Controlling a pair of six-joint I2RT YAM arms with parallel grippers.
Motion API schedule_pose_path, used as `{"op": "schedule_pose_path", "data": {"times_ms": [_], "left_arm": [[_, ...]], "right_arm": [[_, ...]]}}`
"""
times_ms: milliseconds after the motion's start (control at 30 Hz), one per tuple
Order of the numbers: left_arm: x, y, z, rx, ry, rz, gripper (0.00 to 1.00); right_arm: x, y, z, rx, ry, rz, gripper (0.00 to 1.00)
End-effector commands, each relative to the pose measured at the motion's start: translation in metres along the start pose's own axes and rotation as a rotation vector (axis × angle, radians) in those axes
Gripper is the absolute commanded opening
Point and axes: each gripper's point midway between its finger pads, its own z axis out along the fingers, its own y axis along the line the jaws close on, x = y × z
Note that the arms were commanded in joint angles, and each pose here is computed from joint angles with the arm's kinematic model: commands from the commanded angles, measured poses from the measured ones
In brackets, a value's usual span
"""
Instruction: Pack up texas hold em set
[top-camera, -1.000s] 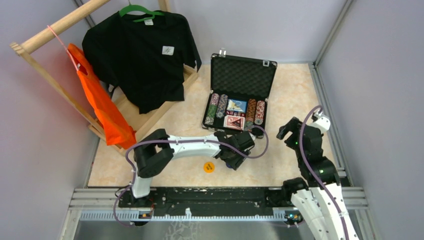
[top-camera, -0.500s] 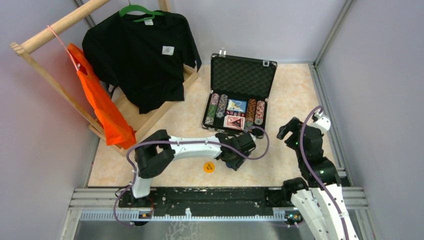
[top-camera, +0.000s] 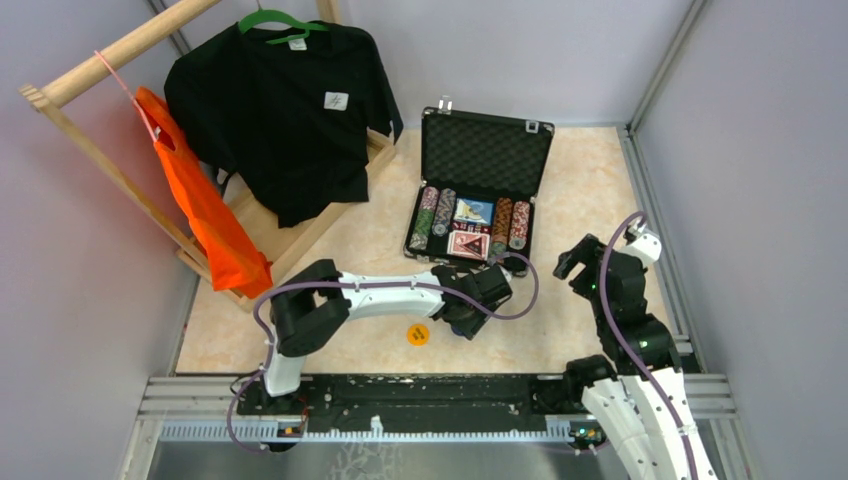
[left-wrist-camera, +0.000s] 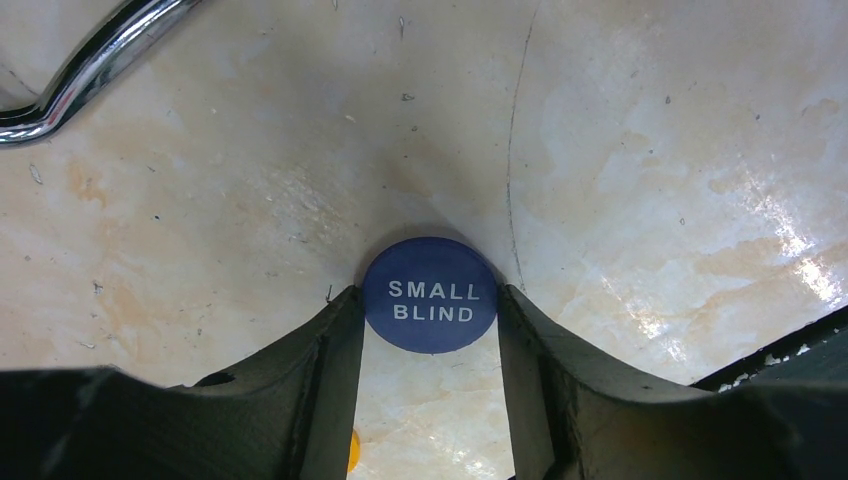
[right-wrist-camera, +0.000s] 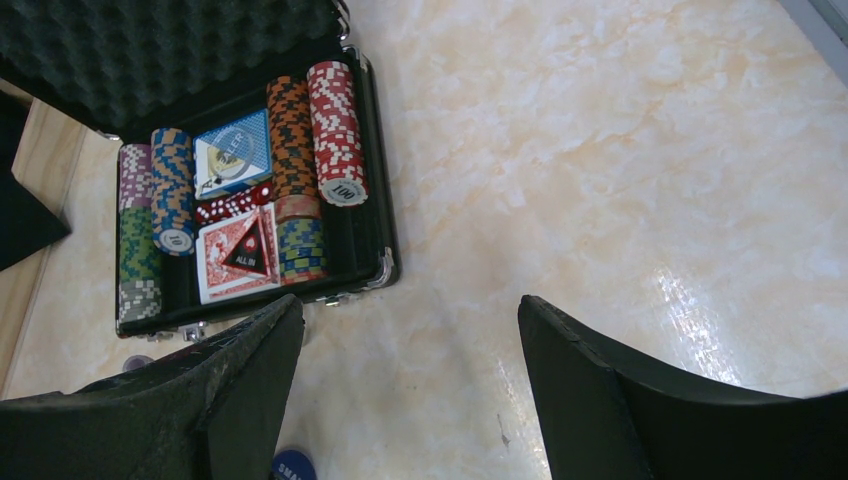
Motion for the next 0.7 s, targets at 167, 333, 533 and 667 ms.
{"op": "schedule_pose_path", "data": {"times_ms": [167,333,533,667], "left_arm": [[0.034,0.011,0.021,-0.062,0.112,0.009,0.5],[0.025,0.009,0.016,-0.055,0.093,0.008,0.5],[0.012,0.009,0.009,-0.06,0.064,0.011,0.49],[0.005,0.01,0.005,-0.06,0.05,0.011,0.49]], "right_arm": [[-0.012,0.005,-0.002,-0.023,-0.043,0.016,0.79],[-0.012,0.005,-0.001,-0.022,-0.044,0.014,0.79],[-0.012,0.004,-0.001,-0.02,-0.047,0.012,0.79],[-0.011,0.004,0.0,-0.017,-0.047,0.009,0.79]]}}
